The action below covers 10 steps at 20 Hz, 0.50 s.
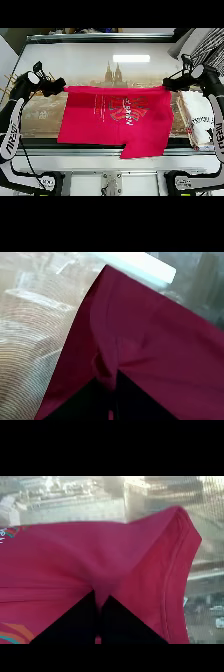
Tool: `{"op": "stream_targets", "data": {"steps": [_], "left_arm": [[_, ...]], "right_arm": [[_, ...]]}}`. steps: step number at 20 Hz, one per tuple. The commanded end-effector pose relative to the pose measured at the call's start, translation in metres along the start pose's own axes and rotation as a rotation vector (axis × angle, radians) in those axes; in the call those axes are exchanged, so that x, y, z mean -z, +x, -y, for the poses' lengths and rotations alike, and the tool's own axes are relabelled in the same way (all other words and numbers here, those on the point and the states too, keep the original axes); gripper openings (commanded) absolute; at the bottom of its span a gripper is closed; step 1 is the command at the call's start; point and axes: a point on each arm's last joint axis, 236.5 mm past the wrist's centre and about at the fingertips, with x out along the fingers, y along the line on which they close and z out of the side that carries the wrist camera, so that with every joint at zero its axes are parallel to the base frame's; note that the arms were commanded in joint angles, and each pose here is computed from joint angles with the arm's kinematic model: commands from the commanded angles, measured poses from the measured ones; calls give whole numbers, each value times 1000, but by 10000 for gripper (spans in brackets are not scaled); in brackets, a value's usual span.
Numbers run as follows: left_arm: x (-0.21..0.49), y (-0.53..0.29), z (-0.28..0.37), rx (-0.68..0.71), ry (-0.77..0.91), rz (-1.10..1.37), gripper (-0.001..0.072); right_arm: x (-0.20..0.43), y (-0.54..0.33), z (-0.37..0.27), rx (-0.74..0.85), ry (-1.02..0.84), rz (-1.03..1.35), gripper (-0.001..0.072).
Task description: Fold the clothes and pants, and hang the long-sleeved shirts on hangers.
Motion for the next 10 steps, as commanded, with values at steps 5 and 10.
{"op": "stream_targets", "data": {"steps": [5, 10], "left_arm": [[85, 30, -30, -55, -13, -109, 8], [84, 21, -28, -45, -20, -91, 557]], "right_arm": [[103, 34, 22, 43, 26, -188, 18], [101, 30, 9, -12, 73, -182, 542]]}}
